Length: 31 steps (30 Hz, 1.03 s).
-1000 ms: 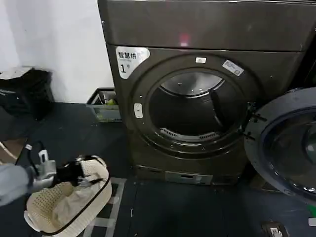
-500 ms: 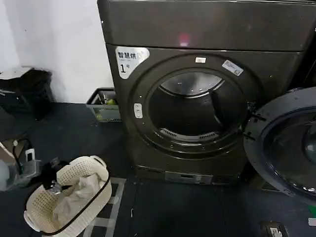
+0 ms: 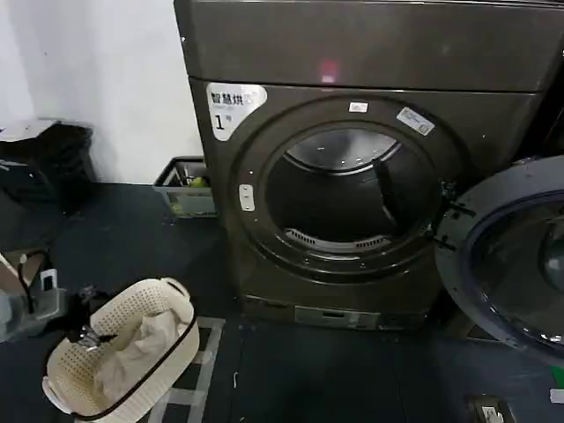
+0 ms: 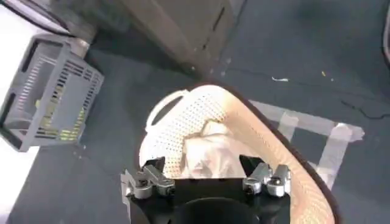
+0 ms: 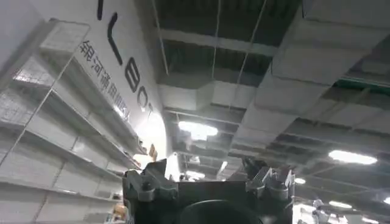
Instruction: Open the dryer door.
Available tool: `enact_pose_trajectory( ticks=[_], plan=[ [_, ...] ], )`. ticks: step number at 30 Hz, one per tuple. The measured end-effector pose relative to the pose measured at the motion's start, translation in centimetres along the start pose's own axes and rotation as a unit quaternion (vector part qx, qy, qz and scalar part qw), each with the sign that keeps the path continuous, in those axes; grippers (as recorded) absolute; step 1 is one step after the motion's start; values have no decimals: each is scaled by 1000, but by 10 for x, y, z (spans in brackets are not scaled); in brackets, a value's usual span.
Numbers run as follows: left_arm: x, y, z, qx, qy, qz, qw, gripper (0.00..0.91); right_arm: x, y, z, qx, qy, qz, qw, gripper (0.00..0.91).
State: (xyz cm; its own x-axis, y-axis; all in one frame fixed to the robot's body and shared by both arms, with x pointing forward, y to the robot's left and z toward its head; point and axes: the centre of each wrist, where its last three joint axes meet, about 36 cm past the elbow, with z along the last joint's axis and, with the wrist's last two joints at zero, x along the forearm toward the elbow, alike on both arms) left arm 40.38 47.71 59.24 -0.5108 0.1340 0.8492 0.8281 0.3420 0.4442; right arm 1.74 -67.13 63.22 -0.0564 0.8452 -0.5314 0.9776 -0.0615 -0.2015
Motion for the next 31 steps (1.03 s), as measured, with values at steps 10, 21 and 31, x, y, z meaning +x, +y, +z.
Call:
enact_pose_trajectory(
  ticks=[10,21,31],
  plan=[
    [0,3,5,-9,19,3,1000,907,0,-1,-1,2,-2,0,1000,907],
    [-2,4,11,-21,46,4,999,907,2,0,-2,4,-4,-4,1000,907],
    [-5,0,12,-26,50,11,998,907,3,-2,-6,8,-6,-8,1000,907]
  ],
)
